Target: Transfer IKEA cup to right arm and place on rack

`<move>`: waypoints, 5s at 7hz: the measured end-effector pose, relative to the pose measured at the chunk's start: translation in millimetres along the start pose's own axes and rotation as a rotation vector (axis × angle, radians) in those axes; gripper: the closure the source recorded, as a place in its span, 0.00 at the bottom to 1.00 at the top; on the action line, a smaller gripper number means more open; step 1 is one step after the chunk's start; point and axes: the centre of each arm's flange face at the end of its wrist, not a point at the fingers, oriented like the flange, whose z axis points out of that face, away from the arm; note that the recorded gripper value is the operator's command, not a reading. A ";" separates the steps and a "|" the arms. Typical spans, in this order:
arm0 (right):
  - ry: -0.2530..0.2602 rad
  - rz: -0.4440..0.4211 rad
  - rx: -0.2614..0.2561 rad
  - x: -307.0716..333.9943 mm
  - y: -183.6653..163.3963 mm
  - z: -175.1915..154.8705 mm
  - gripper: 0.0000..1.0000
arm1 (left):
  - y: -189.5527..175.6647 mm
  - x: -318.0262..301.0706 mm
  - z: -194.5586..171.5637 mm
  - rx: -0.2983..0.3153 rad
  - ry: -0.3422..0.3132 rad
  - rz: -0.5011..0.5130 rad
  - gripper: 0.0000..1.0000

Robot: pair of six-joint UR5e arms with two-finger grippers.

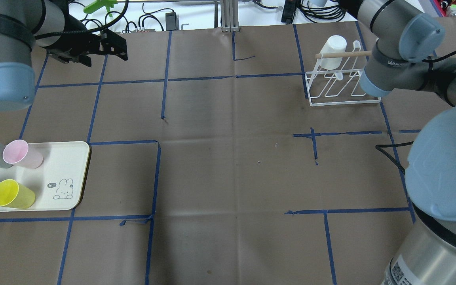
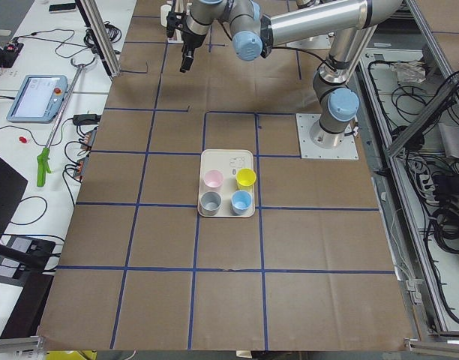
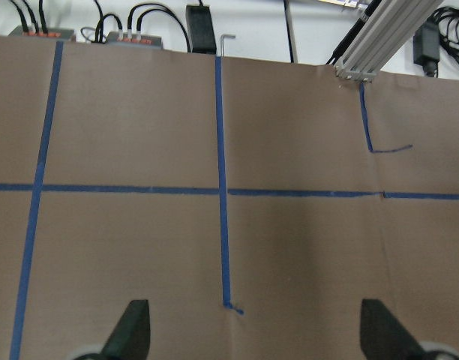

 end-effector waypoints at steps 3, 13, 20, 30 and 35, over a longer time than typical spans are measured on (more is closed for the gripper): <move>0.100 -0.417 0.028 83.9 -39.5 -41.8 0.76 | 14.5 24.1 -32.5 -0.226 -0.110 -0.049 0.01; 0.083 -0.453 -0.124 186.3 38.0 -64.6 0.78 | 19.8 36.0 -30.6 -0.235 -0.124 -0.018 0.01; 0.051 -0.401 -0.155 188.8 56.5 -67.7 0.00 | 19.4 34.2 -25.7 -0.237 -0.138 -0.025 0.01; 0.393 -0.322 -0.605 21.6 -49.5 -59.0 0.00 | 19.5 34.1 -25.5 -0.237 -0.138 -0.016 0.01; 0.350 -0.108 -1.253 -93.5 -5.0 -84.9 0.00 | 19.5 34.2 -25.2 -0.237 -0.137 -0.016 0.01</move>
